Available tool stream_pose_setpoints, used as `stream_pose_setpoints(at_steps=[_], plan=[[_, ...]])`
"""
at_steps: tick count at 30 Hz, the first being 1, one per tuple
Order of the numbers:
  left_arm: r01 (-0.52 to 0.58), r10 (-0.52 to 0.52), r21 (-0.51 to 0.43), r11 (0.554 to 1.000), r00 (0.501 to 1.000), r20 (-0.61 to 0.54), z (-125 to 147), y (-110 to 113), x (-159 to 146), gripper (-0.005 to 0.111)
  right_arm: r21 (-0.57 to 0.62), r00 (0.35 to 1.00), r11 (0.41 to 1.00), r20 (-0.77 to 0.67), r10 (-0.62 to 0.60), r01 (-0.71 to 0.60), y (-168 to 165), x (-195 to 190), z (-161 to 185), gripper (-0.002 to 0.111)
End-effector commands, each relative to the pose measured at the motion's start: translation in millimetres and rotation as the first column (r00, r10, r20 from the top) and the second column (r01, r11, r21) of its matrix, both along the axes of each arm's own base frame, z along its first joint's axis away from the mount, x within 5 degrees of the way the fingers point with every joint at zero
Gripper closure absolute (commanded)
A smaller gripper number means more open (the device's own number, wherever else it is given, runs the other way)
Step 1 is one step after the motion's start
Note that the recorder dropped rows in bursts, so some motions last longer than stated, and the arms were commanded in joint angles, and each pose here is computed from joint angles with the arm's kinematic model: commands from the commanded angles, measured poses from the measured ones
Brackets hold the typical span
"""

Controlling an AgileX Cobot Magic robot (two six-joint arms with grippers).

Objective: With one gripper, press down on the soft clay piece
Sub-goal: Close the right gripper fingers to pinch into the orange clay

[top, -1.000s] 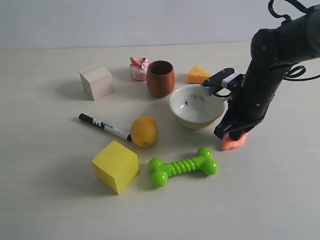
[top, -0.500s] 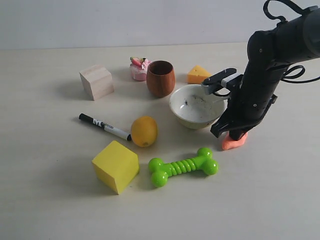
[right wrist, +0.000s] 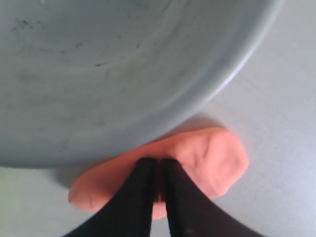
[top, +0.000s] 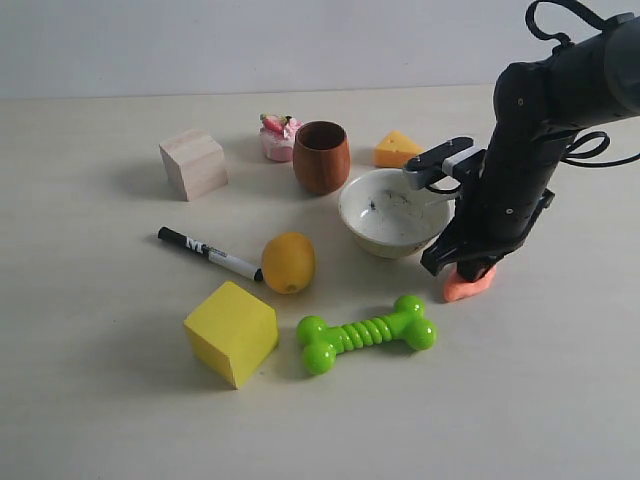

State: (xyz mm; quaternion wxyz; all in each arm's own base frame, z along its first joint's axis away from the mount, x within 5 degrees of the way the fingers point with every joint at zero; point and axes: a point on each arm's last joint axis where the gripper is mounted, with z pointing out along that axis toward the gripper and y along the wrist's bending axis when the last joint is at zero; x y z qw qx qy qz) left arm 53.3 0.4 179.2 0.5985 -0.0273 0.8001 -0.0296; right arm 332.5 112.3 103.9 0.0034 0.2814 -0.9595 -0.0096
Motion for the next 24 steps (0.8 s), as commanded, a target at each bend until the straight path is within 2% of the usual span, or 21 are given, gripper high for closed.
stream_pose_setpoints(at_steps=[1,9,24], plan=[[-0.003,0.003,-0.003,1.000,1.000,0.014,2,0,0,0.107,-0.041,0.998,0.999,-0.067,0.008,-0.011,-6,-7,-20,0.086],[-0.003,0.003,-0.003,1.000,1.000,0.014,2,0,0,0.107,-0.014,0.999,1.000,-0.041,-0.011,0.010,-4,-6,-9,0.077],[-0.003,0.003,-0.001,1.000,1.000,0.014,2,0,0,0.107,0.058,0.998,0.997,0.032,-0.053,0.051,0,-6,23,0.077]])
